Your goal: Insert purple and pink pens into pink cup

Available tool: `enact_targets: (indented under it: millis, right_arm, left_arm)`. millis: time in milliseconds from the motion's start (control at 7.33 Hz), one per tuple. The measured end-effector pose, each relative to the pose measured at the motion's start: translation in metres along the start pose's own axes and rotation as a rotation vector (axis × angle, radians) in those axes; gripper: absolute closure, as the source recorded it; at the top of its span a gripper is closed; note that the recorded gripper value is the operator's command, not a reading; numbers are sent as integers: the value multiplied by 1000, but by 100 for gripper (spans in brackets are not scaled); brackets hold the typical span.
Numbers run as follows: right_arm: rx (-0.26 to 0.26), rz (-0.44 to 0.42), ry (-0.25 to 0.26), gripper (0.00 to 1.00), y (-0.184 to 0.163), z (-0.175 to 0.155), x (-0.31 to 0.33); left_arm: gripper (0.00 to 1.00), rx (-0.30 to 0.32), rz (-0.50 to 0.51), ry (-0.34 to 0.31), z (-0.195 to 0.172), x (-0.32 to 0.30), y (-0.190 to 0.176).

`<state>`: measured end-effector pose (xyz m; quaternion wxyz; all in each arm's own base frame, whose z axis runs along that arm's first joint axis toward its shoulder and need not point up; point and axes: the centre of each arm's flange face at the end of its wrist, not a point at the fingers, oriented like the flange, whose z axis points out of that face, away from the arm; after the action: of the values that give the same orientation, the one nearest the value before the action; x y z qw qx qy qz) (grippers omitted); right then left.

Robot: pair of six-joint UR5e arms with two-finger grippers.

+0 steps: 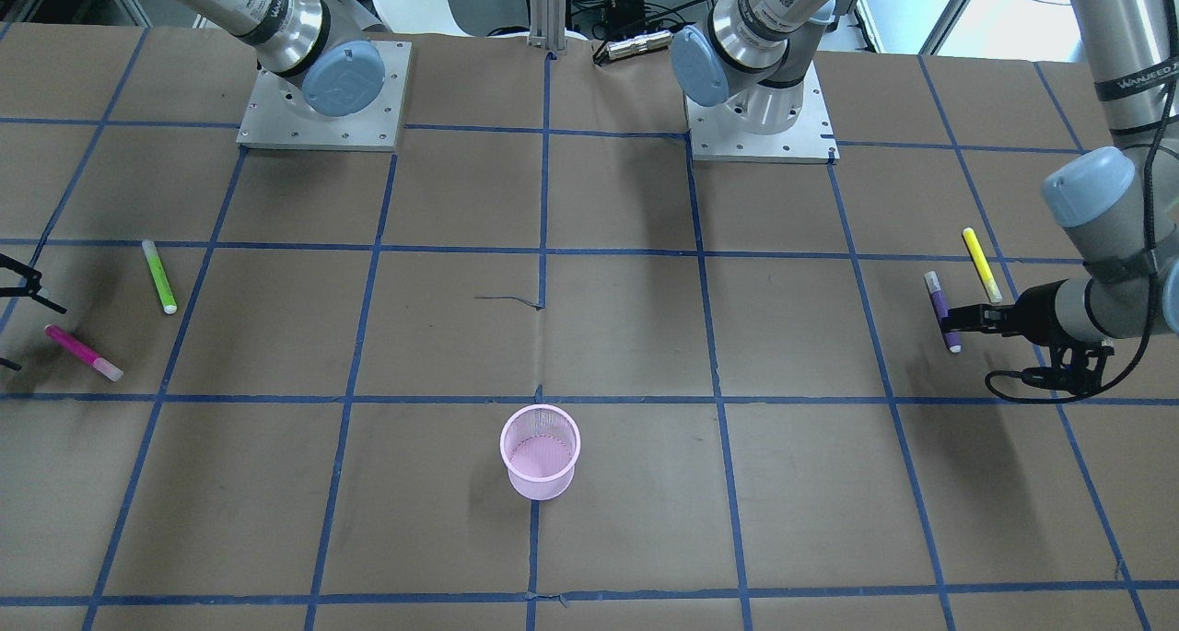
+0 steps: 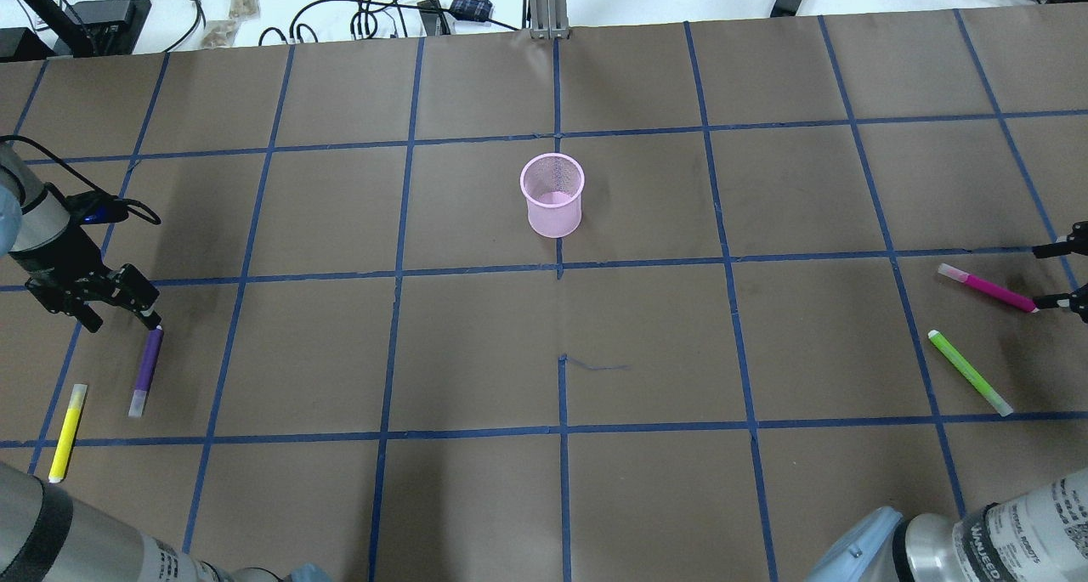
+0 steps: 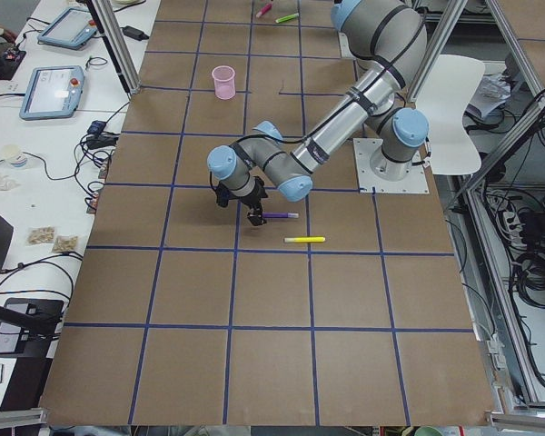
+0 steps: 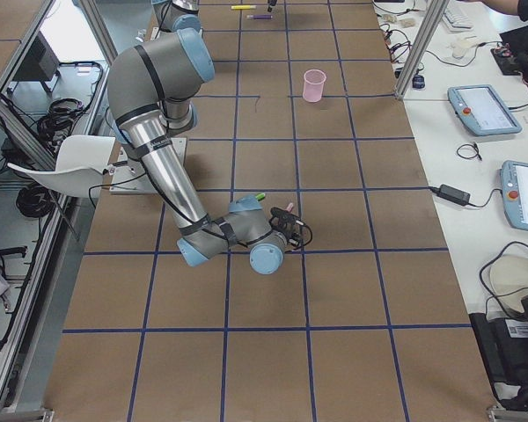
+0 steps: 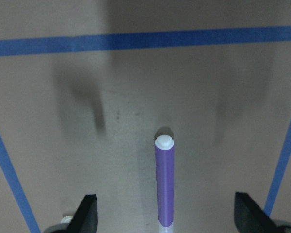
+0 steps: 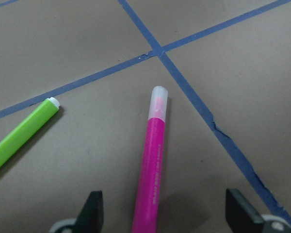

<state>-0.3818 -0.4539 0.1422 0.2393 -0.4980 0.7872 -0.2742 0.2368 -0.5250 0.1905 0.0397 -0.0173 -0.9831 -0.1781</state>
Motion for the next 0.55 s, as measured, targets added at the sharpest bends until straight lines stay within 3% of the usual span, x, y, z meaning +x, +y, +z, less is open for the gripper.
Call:
enact_targets:
  millis: [136, 409, 545]
  right_arm:
    - [4, 3, -1, 17, 2, 2, -3]
    - [4, -6, -1, 43, 3, 3, -5]
    - [5, -23, -1, 48, 3, 3, -6]
  left_arm:
    - [14, -5, -1, 5, 5, 0, -2]
    - [13, -10, -2, 7, 13, -1, -5]
    - [10, -13, -10, 9, 20, 0, -6]
